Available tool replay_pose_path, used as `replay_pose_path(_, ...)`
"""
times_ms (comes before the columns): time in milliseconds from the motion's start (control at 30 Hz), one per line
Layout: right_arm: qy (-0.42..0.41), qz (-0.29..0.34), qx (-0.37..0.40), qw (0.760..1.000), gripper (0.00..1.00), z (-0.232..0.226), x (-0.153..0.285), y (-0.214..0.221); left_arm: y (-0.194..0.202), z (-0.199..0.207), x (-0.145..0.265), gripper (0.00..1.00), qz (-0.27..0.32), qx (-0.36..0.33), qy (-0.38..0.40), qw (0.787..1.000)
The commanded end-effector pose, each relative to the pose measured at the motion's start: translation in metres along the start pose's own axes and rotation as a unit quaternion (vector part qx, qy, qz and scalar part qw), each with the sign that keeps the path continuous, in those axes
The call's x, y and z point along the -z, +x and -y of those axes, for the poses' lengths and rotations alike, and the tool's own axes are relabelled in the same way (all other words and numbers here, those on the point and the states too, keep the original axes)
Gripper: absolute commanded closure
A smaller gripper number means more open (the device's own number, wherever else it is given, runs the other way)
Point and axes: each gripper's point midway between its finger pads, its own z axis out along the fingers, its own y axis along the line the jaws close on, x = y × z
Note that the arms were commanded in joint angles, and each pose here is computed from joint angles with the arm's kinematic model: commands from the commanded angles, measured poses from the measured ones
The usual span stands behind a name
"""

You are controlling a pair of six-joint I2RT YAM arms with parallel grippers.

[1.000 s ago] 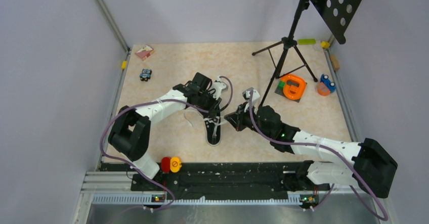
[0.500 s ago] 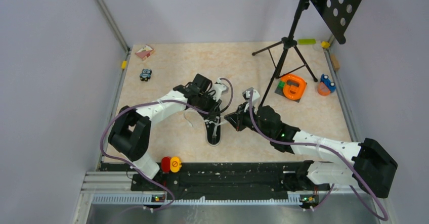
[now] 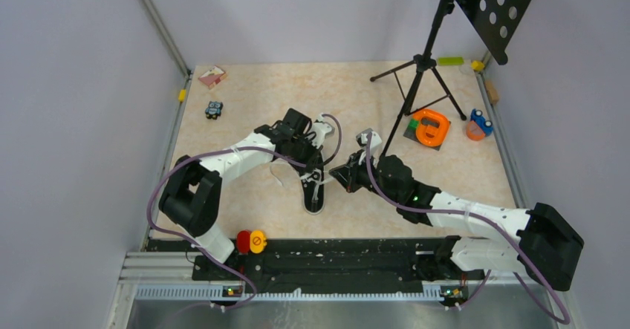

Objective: Tie the shoes
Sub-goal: Cross the shoelace with the shoelace.

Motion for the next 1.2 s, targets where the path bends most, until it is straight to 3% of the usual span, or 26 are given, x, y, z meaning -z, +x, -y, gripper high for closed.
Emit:
replay_pose_path(0, -0.010, 0.025, -0.002, 1.000, 1.00, -0.009, 0.001, -0.017, -0.020, 0.004, 0.012, 1.00, 0.028, -0.008, 0.000, 1.000)
replay_pose_path(700, -0.015, -0.017, -0.043, 0.999, 1.00, 0.000, -0.008, 0.028, -0.043, 0.009, 0.028, 1.00, 0.041, 0.052, 0.029, 0.997)
replay_pose_path(967, -0.015, -0.029, -0.063, 0.997, 1.00, -0.002, -0.026, 0.039, -0.037, 0.011, 0.026, 1.00, 0.031, 0.075, 0.058, 0.995)
replay_pose_path(1167, 0.005, -0.018, -0.079, 0.997, 1.00, 0.006, -0.027, 0.041, -0.020, -0.002, 0.018, 1.00, -0.002, 0.070, 0.031, 0.997)
